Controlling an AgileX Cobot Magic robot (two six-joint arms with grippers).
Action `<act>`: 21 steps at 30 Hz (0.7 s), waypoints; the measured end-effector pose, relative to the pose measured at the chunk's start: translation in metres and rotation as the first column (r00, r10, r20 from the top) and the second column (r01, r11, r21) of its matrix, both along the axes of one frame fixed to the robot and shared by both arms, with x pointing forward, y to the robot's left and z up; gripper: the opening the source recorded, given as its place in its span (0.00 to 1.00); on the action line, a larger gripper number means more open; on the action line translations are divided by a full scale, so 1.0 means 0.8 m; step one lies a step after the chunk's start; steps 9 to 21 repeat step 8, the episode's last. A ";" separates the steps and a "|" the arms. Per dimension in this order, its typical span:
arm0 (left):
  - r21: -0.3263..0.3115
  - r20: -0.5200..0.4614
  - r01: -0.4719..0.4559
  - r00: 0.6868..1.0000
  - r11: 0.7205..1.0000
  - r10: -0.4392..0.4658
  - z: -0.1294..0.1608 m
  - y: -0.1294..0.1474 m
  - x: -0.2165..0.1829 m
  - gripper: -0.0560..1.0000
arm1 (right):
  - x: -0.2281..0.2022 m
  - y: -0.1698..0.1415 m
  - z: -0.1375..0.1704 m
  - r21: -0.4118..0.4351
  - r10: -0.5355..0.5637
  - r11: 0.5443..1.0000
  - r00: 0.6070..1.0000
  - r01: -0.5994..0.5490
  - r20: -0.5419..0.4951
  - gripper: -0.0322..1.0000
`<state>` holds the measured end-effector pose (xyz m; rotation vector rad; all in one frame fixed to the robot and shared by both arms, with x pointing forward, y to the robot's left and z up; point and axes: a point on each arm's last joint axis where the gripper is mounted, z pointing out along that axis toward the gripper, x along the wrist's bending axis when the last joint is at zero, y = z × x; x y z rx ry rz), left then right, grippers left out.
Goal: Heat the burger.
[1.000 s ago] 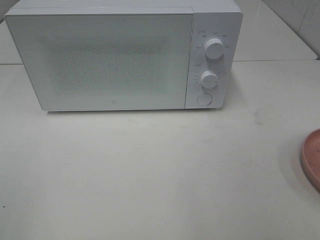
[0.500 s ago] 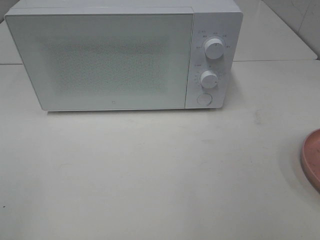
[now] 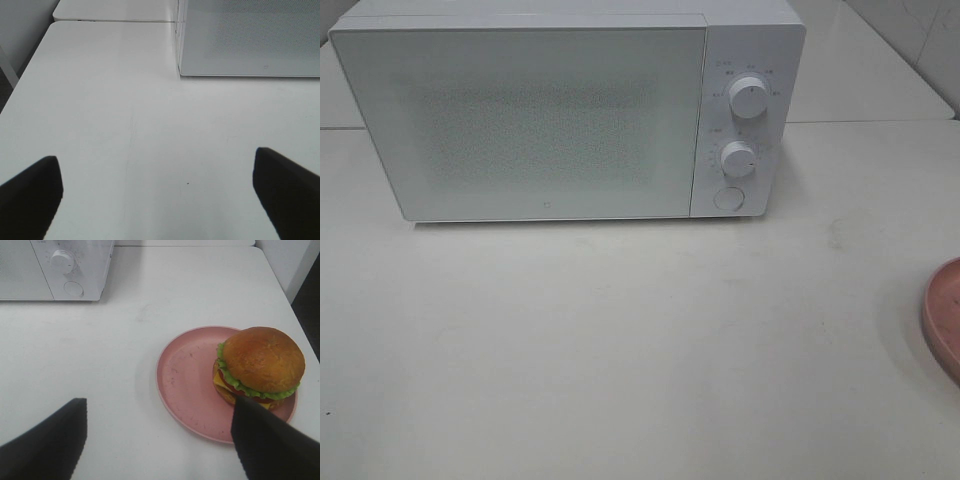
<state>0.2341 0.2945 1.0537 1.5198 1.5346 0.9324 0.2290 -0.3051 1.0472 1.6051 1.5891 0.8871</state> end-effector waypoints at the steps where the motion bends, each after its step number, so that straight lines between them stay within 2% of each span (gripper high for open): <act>1: 0.000 0.000 0.000 1.000 1.000 0.000 0.000 0.000 0.000 0.97 | 0.000 0.000 0.000 0.000 0.000 1.000 1.000 0.000 0.000 0.77; 21: 0.000 0.000 0.000 1.000 1.000 0.000 0.000 0.000 0.000 0.97 | 0.000 0.000 0.000 0.000 0.000 1.000 1.000 0.000 0.000 0.77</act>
